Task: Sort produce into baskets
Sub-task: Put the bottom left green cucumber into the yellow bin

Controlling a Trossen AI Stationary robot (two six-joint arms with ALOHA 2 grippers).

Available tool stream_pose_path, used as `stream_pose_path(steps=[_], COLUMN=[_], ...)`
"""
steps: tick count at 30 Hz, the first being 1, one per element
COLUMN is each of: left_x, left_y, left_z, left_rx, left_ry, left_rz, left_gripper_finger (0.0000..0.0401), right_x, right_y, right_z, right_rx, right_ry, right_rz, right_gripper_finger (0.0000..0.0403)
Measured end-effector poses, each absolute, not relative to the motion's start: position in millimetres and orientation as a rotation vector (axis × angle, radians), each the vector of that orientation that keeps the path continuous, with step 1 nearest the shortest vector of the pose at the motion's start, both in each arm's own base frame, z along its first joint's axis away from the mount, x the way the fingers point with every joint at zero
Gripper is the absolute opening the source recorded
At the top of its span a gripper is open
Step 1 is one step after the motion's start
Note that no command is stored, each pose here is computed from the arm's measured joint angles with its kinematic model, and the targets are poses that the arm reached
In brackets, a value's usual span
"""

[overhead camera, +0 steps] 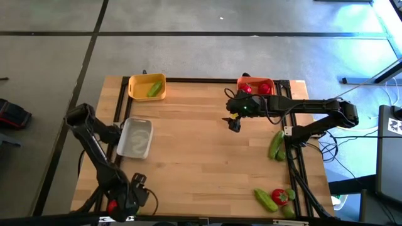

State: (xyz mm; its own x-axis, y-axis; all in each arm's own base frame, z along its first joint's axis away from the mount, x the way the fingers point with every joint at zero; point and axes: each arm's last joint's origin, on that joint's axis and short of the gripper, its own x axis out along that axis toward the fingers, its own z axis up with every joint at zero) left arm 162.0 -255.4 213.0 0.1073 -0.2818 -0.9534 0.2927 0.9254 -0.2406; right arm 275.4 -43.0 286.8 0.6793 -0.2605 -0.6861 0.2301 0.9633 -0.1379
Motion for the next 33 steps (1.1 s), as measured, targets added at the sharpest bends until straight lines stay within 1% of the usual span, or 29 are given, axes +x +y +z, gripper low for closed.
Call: stream_pose_path(steps=[5,13,22,33], left_x=[155.0,153.8,152.6,151.0], left_y=[-265.5,-267.0,-270.4,-263.3], left_z=[199.1,180.2,170.4,154.8], left_rx=[0.111,0.279,0.386,0.372], left_ry=[1.425,1.478,1.478,1.480], left_rz=[-0.468,-0.504,-0.572,-0.550], left_gripper_finger=[0.0245,0.0245,0.0245,0.0245], right_x=[275.5,275.5,275.4,275.6], right_y=[-43.1,-43.1,-43.1,-43.1], right_z=[286.8,286.9,286.9,287.0], right_rx=[-0.042,-0.042,-0.042,-0.042], right_ry=[0.776,0.775,0.776,0.773], right_rz=[-0.276,-0.277,-0.278,-0.278], right_gripper_finger=[0.0339,0.0339,0.0339,0.0339])
